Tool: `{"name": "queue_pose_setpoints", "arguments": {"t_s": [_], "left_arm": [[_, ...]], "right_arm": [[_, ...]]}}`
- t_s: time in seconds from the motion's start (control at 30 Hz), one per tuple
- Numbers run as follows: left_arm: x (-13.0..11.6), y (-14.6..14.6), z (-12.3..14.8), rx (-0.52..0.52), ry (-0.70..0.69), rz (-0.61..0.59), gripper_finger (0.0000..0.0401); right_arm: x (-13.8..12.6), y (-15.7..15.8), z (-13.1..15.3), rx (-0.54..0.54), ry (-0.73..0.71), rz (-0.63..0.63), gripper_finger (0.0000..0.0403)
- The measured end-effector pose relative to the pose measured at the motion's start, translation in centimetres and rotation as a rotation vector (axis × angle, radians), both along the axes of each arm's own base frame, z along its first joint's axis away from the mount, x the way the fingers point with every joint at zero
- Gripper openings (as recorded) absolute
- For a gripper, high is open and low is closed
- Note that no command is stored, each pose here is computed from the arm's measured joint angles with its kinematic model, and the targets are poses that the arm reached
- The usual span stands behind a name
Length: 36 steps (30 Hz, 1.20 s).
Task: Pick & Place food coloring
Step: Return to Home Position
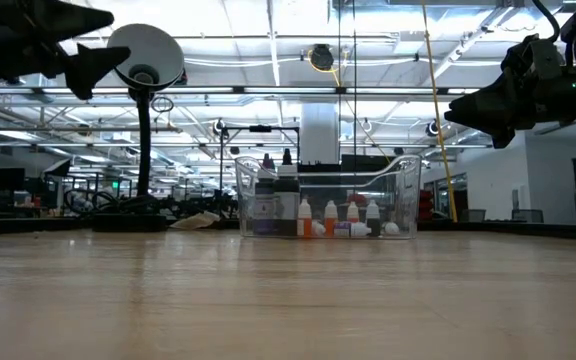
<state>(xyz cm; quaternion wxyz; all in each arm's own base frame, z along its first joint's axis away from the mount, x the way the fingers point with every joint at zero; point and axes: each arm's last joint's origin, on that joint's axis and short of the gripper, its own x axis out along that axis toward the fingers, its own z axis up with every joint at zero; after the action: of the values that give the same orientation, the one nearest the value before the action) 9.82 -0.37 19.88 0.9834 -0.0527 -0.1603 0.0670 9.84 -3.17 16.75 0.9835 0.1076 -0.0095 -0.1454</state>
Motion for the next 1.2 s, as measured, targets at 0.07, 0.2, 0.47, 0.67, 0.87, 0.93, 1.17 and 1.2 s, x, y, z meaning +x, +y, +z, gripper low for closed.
{"name": "queue_pose_setpoints", "arguments": {"t_s": [0.07, 0.2, 0.47, 0.67, 0.87, 0.93, 1.17, 1.2], "left_arm": [[0.1, 0.0, -0.1, 0.002, 0.039, 0.009, 0.0301], [0.1, 0.0, 0.1, 0.007, 0.115, 0.008, 0.0304], [0.3, 0.0, -1.1, -0.049, 0.222, -0.006, 0.0314], [0.4, 0.0, -1.9, -0.069, 0.229, -0.011, 0.0306], [0.5, -0.2, -2.7, -0.057, 0.269, -0.058, 0.0304], [0.5, -0.3, -2.7, -0.046, 0.271, -0.087, 0.0308], [0.5, 0.0, -3.5, -0.022, 0.354, 0.010, 0.0316], [0.5, 0.0, -3.4, -0.033, 0.352, 0.020, 0.0315]], "right_arm": [[0.0, 0.0, 0.0, 0.000, 0.000, 0.001, 0.0105], [0.0, 0.0, 0.0, 0.000, 0.000, 0.000, 0.0105], [0.0, 0.0, 0.0, 0.000, 0.000, 0.000, 0.0105], [0.0, 0.0, 0.0, 0.000, 0.000, 0.000, 0.0105], [0.0, 0.0, 0.0, 0.000, 0.000, 0.001, 0.0105], [0.0, 0.0, 0.0, 0.000, 0.000, 0.001, 0.0105], [0.0, 0.0, 0.0, 0.000, 0.000, 0.000, 0.0105], [0.0, 0.0, 0.0, 0.000, 0.000, 0.000, 0.0105]]}}
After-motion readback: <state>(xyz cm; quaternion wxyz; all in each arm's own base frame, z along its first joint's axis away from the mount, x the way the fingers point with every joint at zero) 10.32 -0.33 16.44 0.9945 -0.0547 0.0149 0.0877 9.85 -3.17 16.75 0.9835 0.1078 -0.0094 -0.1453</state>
